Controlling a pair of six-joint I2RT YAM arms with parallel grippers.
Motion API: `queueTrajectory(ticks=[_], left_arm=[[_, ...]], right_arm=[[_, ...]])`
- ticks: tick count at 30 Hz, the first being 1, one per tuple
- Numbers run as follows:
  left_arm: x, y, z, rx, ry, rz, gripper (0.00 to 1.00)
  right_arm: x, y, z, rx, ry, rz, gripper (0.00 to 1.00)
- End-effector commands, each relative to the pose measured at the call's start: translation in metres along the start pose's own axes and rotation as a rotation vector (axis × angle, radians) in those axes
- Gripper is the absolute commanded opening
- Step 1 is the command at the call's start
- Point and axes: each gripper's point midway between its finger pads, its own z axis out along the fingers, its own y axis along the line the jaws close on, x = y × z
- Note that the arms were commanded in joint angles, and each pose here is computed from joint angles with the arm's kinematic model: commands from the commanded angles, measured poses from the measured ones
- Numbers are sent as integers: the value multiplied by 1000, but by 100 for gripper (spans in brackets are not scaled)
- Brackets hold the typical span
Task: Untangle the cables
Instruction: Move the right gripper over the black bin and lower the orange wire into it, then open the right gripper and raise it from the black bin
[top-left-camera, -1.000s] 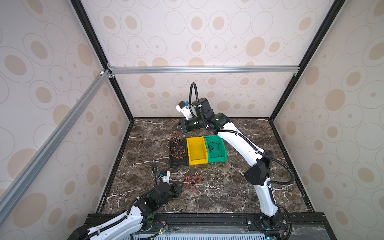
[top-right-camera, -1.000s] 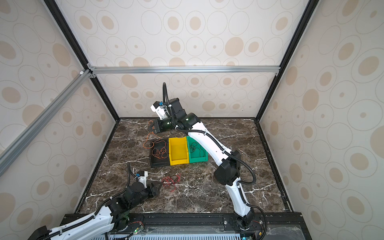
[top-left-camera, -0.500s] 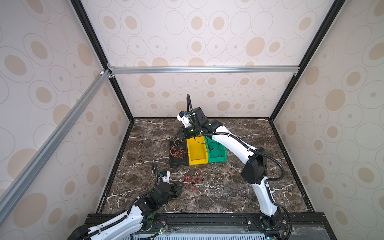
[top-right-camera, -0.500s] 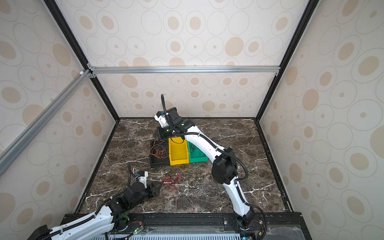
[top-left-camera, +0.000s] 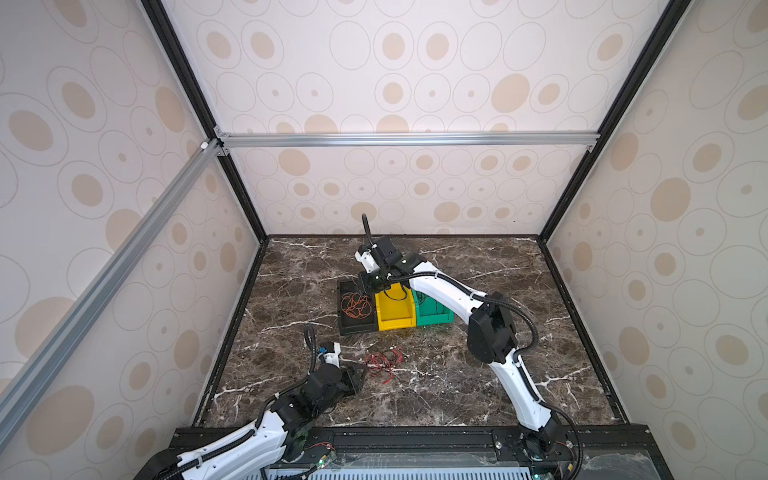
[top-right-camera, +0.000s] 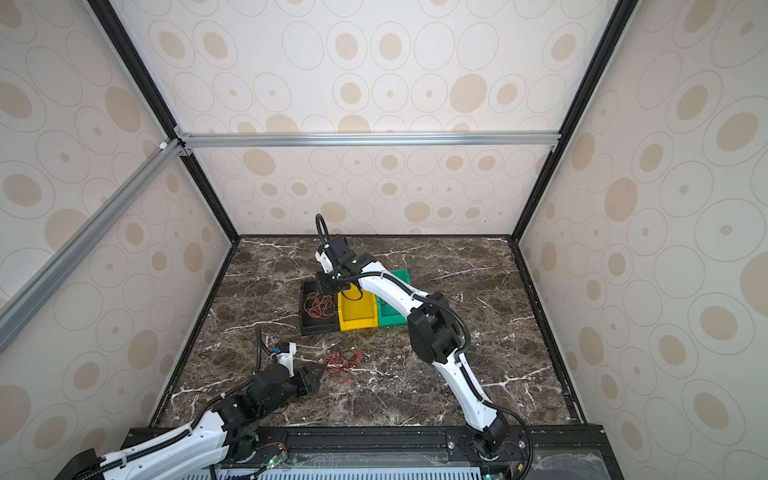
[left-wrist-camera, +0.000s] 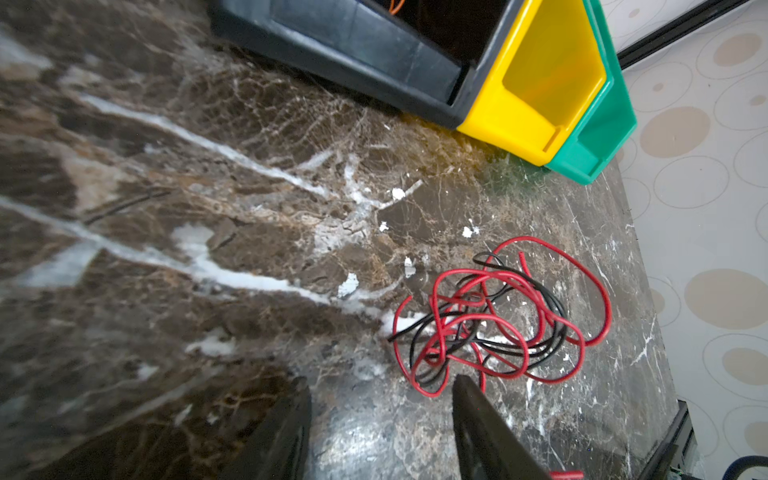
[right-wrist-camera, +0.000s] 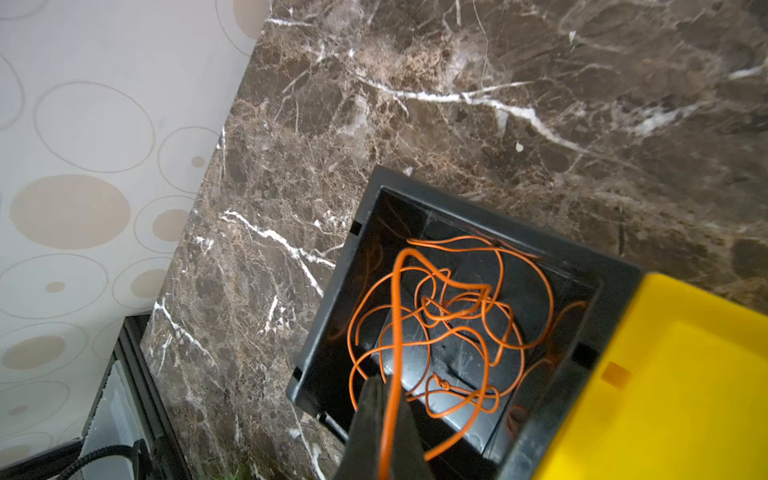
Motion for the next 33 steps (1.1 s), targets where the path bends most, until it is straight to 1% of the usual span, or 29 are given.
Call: queueTrajectory(ticks=[1, 3, 9, 10, 12, 13, 22, 28, 31, 33], left_arm=[[-4, -2, 1, 11, -20, -7, 54], [-5, -2, 1, 11, -23, -7, 54], [-3, -3, 2, 13, -13, -3, 54], [-2, -2, 2, 13, -12, -3, 54], [-3, -3, 2, 15, -14, -3, 54], [-3, -3, 2, 15, -15, -3, 54], [-3, -4, 2, 21, -13, 0, 54], [-3, -6, 1, 26, -12, 0, 54], [-4, -7, 1, 29, -13, 0, 54], [-4, -8, 1, 35, -13, 1, 54]], right_arm=[[20, 0, 12, 20, 50, 0, 0], [24, -1, 14, 23, 60, 5, 0], [32, -6, 18, 48, 97, 7, 15], [31, -5, 15, 49, 95, 4, 21], [30, -1, 8, 43, 82, -7, 31], [28, 2, 2, 40, 72, -12, 35], [13, 25, -44, 6, 3, -80, 54], [7, 31, -74, 25, -33, -120, 62], [5, 32, -94, 29, -58, -123, 62], [11, 28, -109, 36, -67, -120, 61]])
